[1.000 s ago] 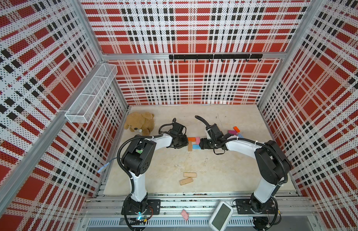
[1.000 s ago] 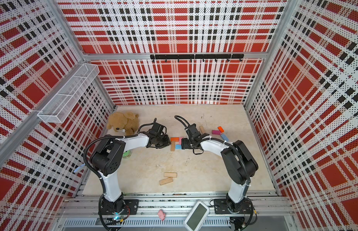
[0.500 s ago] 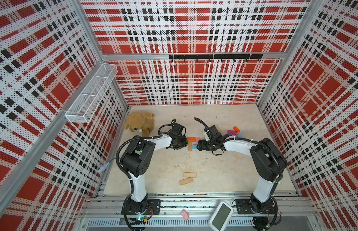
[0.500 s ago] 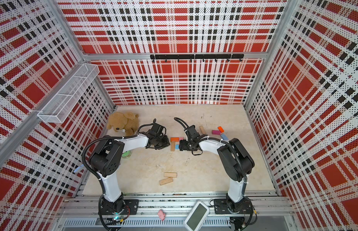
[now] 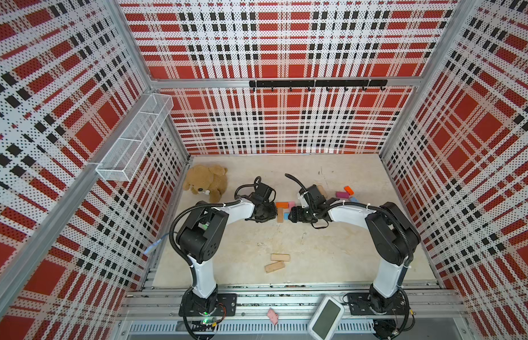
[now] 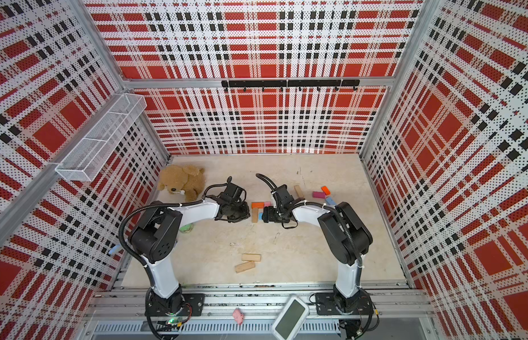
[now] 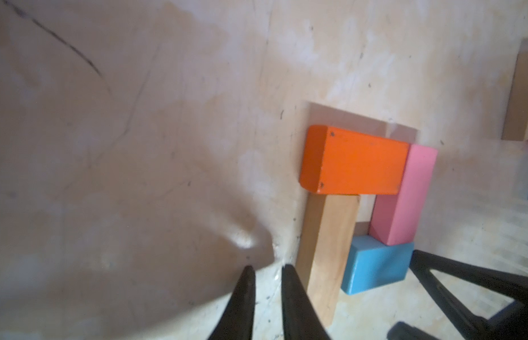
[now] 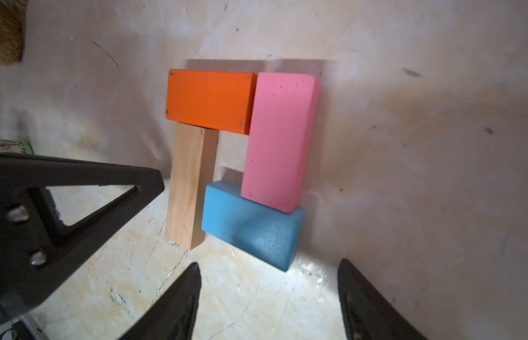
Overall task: Assemble the letter p with building blocks
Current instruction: Assemble the building block at the center of the board.
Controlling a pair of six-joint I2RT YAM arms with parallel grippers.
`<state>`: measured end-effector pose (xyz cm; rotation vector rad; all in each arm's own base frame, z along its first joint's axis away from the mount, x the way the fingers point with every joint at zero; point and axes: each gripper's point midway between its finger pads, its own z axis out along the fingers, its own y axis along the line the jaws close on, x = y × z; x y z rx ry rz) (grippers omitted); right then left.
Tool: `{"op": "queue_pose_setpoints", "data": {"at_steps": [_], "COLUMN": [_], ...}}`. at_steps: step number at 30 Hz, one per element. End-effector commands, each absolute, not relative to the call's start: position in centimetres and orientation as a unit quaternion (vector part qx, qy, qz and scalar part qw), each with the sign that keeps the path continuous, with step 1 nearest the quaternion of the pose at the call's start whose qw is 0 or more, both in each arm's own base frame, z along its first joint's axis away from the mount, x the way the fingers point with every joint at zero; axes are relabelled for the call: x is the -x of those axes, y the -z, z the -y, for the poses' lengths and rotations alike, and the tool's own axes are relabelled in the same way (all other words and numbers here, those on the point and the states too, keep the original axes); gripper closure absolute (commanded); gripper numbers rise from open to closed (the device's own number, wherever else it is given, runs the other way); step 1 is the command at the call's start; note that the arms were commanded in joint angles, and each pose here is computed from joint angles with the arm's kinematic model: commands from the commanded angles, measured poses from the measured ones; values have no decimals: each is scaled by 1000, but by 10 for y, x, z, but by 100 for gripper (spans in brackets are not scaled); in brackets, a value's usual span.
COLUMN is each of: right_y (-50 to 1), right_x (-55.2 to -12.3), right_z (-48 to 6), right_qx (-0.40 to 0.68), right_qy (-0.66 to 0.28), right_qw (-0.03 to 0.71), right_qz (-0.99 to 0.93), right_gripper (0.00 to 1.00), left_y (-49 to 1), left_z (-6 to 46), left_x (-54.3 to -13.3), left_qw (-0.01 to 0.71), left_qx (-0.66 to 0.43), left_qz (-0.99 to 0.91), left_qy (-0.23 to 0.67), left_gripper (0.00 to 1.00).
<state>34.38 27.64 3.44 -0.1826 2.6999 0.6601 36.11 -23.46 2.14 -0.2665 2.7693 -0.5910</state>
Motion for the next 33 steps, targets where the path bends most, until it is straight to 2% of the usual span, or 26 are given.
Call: {"op": "queue_pose_setpoints", "data": {"at_steps": [1, 33], "right_y": [-32, -29], "right_x": [-350, -349], "right_z": [-283, -295], "right_qx": [68, 84], "right_qy": [-245, -269], "right_qw": [177, 164], "right_qz": [-951, -945], "right_gripper": [26, 27], "left_y": [-7, -4], "left_z": [222, 220], "left_x": [-340, -342], "left_qw": [118, 117], "left_qx": [98, 98], "left_qz": [-973, -974], "left_qy": [172, 167], "left_gripper": [78, 78]}}
